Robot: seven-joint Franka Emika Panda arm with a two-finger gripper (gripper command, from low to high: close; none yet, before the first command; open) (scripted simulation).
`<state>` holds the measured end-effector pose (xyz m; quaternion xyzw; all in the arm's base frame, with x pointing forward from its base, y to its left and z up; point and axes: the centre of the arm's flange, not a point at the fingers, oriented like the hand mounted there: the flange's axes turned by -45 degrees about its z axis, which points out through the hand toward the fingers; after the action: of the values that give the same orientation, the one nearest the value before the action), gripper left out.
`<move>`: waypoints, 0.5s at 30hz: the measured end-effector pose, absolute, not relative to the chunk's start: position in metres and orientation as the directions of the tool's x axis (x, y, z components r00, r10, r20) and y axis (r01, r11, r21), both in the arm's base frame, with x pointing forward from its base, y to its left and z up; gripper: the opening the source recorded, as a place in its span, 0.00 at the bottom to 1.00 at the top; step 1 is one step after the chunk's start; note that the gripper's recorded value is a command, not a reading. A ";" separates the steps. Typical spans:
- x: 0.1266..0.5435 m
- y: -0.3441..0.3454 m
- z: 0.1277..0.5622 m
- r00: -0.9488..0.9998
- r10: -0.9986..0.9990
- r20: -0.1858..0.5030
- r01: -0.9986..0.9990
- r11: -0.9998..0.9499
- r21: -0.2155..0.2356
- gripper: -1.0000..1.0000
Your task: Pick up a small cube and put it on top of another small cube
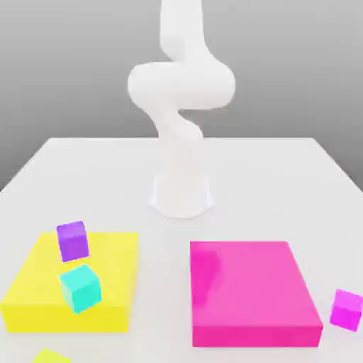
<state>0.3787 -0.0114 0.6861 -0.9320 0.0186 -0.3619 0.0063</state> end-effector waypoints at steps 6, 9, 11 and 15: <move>0.449 -0.043 0.615 0.822 -0.104 0.559 -0.089 -0.995 -0.054 0.50; 0.478 -0.060 0.574 0.856 -0.138 0.499 -0.123 -0.990 -0.063 0.50; 0.495 -0.072 0.545 0.875 -0.161 0.458 -0.146 -0.987 -0.067 0.50; 0.522 -0.097 0.484 0.905 -0.207 0.372 -0.194 -0.978 -0.071 0.50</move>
<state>0.5223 -0.0966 0.4841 -0.9758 0.1027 -0.1923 0.0159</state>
